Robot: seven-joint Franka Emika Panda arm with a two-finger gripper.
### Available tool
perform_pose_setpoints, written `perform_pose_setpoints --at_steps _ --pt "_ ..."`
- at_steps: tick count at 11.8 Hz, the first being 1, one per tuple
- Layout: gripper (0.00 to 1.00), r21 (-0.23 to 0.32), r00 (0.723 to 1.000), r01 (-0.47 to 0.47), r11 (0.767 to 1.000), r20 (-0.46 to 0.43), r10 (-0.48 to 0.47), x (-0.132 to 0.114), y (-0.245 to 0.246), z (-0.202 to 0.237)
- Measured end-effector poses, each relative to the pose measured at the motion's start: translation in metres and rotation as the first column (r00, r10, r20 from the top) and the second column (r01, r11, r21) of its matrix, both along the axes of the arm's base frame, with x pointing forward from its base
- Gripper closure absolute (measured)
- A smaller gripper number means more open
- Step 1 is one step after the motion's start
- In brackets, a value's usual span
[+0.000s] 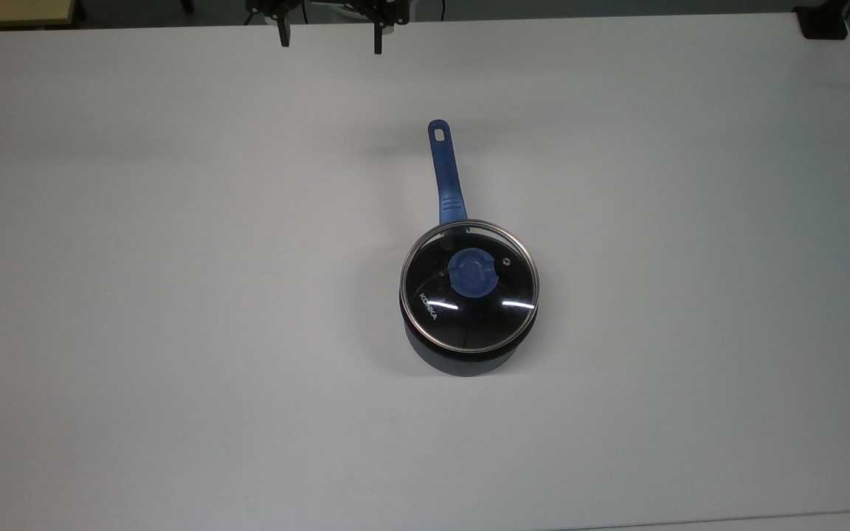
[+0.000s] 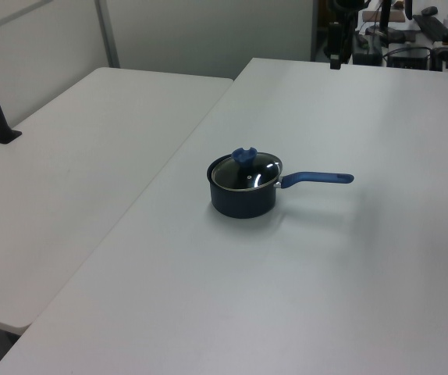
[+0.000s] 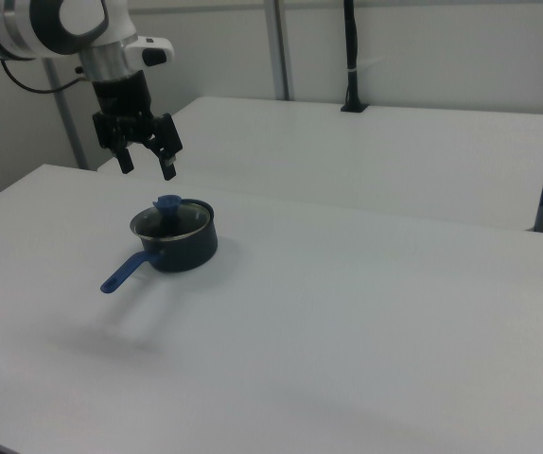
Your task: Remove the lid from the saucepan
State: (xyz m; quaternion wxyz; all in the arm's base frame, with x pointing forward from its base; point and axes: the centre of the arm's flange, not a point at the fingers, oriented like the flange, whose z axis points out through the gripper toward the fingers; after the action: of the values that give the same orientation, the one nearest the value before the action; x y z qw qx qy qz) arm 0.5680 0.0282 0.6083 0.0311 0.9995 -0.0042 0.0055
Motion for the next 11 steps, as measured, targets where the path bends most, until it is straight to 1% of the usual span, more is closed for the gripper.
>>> perform_pose_setpoints --at_steps 8,9,11 --pt "0.0 0.0 1.0 0.0 1.0 -0.002 0.0 0.001 0.0 -0.001" --pt "0.0 0.001 1.0 -0.007 1.0 0.013 0.007 0.005 0.002 -0.003" --pt "0.0 0.007 0.996 -0.046 0.999 0.082 0.046 0.025 0.014 -0.014"
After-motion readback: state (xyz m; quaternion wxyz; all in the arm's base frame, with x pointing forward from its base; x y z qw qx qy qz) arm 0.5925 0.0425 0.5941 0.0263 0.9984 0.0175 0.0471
